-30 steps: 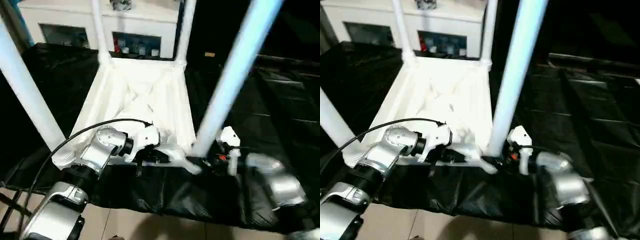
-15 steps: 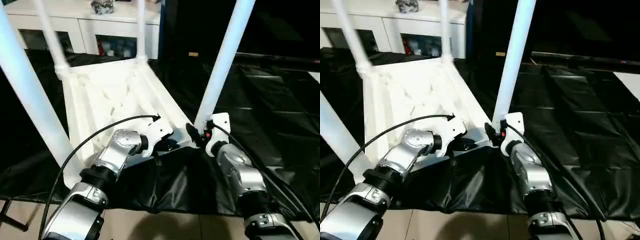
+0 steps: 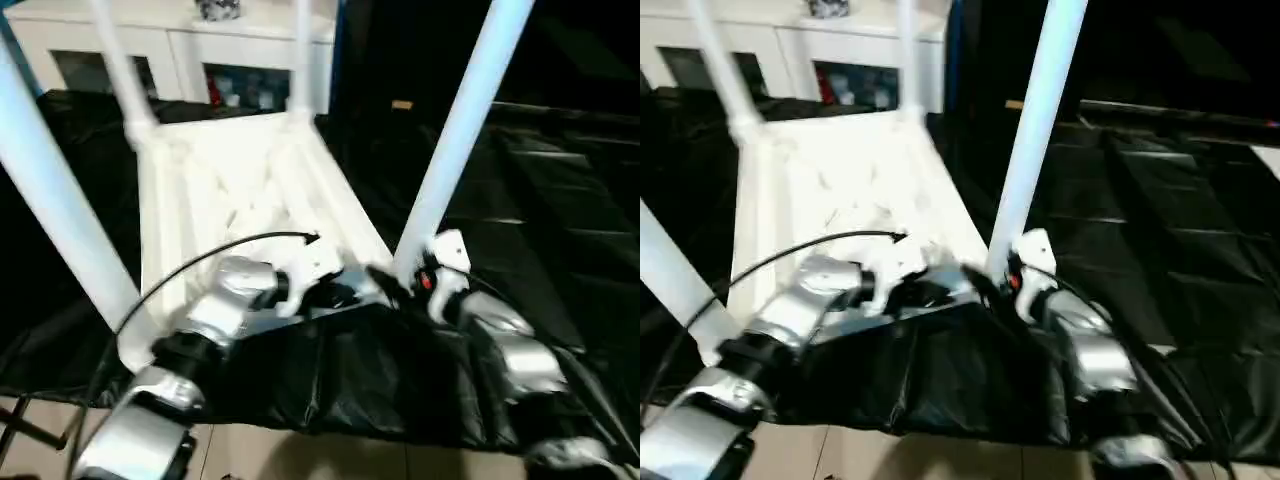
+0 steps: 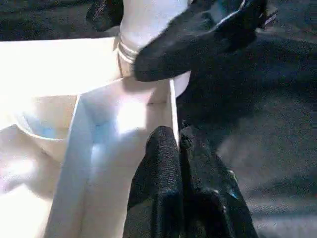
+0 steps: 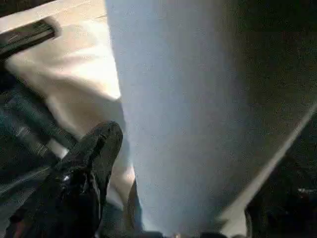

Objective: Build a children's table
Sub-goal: Rotate leg to tighten

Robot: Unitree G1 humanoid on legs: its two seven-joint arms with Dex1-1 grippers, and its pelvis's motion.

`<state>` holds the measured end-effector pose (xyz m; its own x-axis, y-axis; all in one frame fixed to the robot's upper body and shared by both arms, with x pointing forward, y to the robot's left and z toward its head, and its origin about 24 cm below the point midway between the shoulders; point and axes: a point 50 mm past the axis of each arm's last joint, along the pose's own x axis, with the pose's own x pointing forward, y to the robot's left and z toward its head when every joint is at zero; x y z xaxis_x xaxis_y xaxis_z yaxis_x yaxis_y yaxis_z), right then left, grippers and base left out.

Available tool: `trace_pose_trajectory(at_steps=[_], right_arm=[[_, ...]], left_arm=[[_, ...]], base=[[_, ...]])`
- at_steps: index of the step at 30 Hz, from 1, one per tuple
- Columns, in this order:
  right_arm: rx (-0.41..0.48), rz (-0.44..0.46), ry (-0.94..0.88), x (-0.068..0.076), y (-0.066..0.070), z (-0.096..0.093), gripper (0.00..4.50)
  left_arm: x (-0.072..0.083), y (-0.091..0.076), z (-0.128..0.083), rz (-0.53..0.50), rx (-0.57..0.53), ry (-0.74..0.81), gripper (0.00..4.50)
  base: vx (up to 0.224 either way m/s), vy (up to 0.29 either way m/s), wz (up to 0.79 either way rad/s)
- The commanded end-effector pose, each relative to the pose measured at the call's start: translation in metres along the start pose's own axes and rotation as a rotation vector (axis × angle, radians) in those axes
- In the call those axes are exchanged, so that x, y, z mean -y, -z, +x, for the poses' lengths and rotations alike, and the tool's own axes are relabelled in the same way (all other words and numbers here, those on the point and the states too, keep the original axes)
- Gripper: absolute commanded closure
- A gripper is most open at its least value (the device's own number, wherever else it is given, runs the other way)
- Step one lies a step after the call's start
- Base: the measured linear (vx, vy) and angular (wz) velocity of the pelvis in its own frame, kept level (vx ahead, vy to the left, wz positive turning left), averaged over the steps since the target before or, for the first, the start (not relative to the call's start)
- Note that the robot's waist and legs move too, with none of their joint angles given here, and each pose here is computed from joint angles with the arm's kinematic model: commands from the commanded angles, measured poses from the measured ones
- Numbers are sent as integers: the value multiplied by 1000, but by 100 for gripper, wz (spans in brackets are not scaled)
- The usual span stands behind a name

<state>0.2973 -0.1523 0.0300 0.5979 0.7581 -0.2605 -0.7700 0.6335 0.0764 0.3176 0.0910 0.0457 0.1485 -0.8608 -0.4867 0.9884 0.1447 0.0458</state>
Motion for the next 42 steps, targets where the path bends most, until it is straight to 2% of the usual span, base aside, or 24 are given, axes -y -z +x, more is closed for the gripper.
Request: trace_pose_trajectory(at_steps=[1, 2, 4, 8, 18, 23, 28, 29, 32, 34, 38, 40, 42], right_arm=[[-32, -18, -201, -20, 1, 6, 79], [-69, -37, -270, -22, 3, 0, 79], [-83, -42, -291, -22, 4, -1, 79], [-120, -34, -379, -23, 5, -8, 117], [-136, -22, -432, -28, 5, -10, 188], [-134, -3, -433, -31, 8, -9, 195], [-89, 32, -324, -30, 10, -1, 198], [-75, 63, -136, -24, 16, 10, 199], [-64, 106, 59, -18, 22, 22, 199], [-43, 165, 163, -17, 23, 31, 199], [-23, 229, 279, -20, 21, 46, 205], [-4, 269, 358, -22, 15, 58, 205], [25, 250, 347, -29, 7, 68, 208]], left_arm=[[10, 1, 10, 33, -28, 97, 450], [8, 2, 5, 39, -41, 102, 450], [7, 3, 3, 40, -46, 103, 450], [1, 4, -6, 48, -60, 104, 450], [2, 6, -8, 50, -62, 124, 450], [4, 8, -8, 45, -60, 134, 450], [3, 7, -5, 21, -49, 96, 450], [3, 3, 2, 5, -22, 53, 450], [4, -3, 15, -20, 19, 19, 450], [6, -10, 25, -35, 50, -2, 450], [10, -20, 40, -46, 79, -27, 450], [12, -24, 48, -44, 78, -44, 450], [14, -23, 52, -28, 58, -46, 450]], base=[[0, 0, 0], [0, 0, 0], [0, 0, 0], [0, 0, 0], [0, 0, 0], [0, 0, 0], [0, 0, 0], [0, 0, 0], [0, 0, 0], [0, 0, 0], [0, 0, 0], [0, 0, 0], [0, 0, 0]])
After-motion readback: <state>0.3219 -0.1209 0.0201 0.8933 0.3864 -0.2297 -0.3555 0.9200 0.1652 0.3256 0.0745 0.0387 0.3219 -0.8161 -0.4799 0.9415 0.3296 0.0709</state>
